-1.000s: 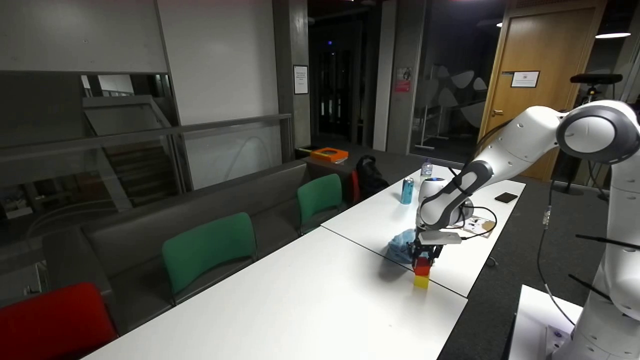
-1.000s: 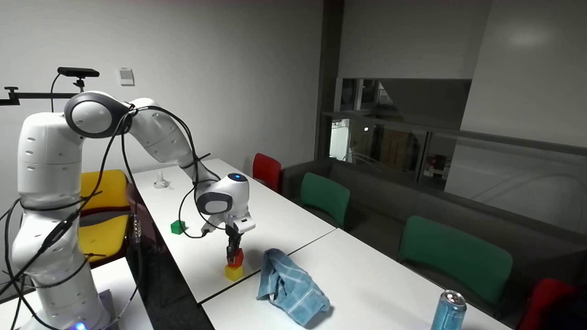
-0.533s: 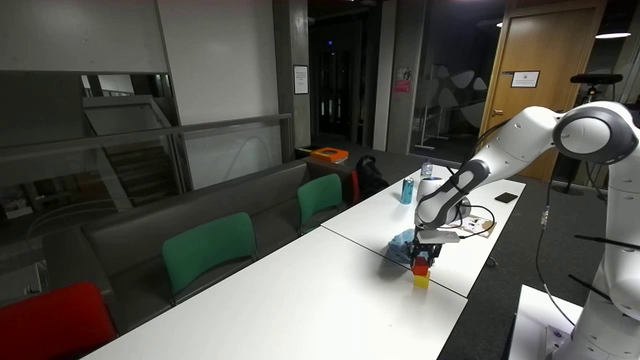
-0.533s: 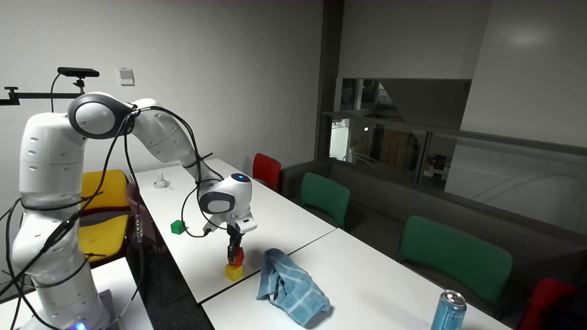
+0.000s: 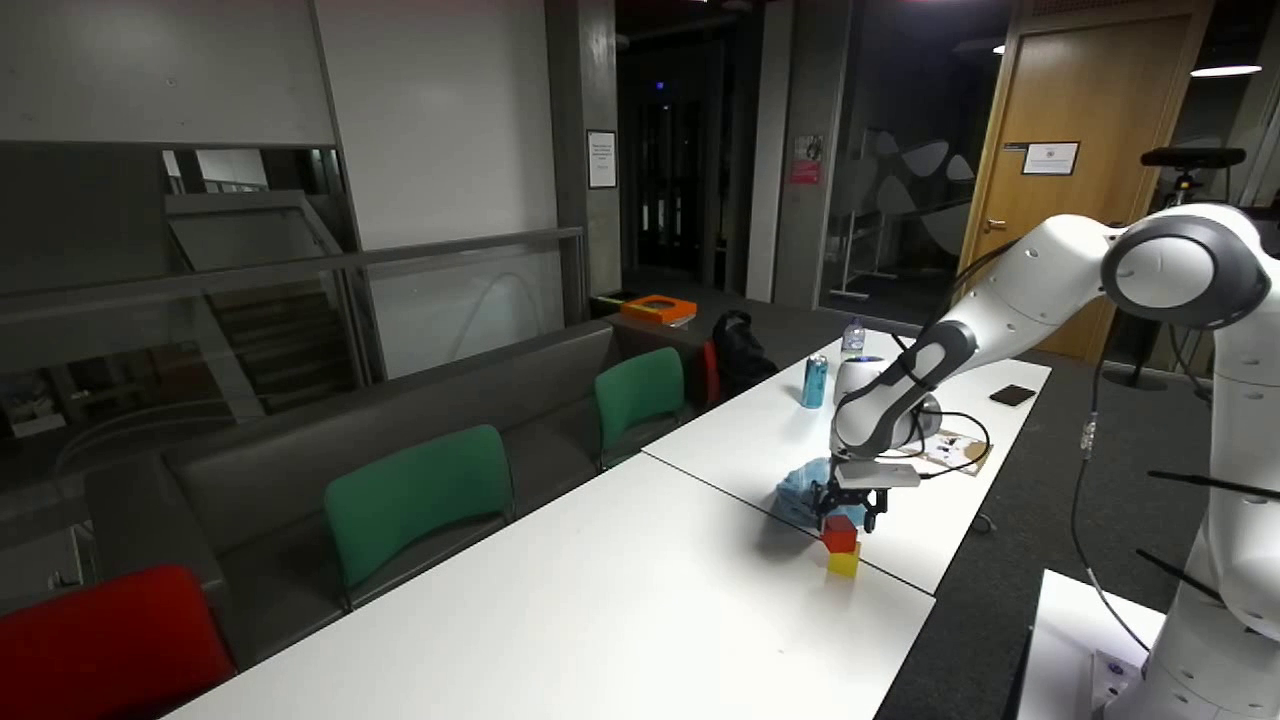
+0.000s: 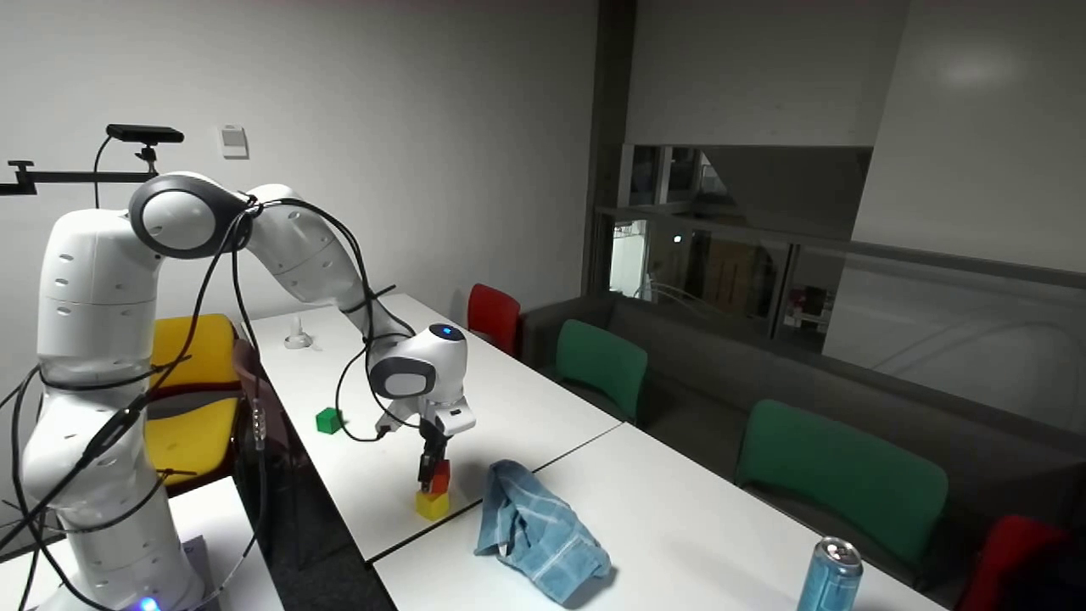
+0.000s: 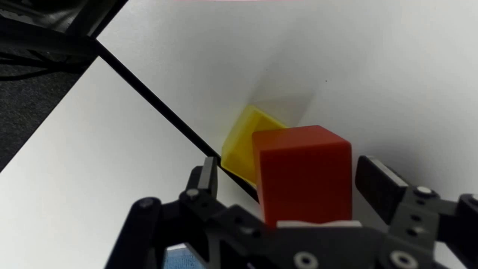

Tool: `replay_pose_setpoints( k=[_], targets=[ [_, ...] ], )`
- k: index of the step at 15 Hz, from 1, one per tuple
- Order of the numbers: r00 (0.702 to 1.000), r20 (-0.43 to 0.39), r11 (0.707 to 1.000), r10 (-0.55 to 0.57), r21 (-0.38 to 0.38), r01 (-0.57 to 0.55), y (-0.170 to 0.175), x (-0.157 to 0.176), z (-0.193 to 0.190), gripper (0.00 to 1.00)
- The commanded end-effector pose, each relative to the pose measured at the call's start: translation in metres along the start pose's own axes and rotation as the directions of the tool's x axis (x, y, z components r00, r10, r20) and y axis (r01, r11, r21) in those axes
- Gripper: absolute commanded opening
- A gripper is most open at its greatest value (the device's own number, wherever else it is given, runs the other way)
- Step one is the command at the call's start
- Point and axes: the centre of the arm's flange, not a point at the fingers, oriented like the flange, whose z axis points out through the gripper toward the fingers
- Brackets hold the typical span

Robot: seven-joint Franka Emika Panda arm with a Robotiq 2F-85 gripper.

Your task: Pick up the orange and green object and place them on top of the yellow object

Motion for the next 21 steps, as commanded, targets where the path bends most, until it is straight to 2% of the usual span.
replay_pose_setpoints(
  k=[1,8,12,14,18,21],
  targets=[
    [1.000,0.011,1.000,0.000,0.019,-0.001,0.004,0.002,-0.007,1.00],
    [0.998,-0.067,1.000,-0.016,0.025,0.018,0.001,-0.031,-0.031,1.00],
    [0.987,-0.154,0.999,-0.037,0.012,0.040,-0.004,-0.069,-0.056,1.00],
    [0.976,-0.207,0.998,-0.062,-0.015,0.060,-0.011,-0.093,-0.065,1.00],
    [0.935,-0.314,0.986,-0.166,-0.071,0.151,-0.045,-0.141,-0.068,1.00],
    [0.892,-0.336,0.953,-0.303,-0.105,0.284,-0.086,-0.176,-0.056,1.00]
  ],
)
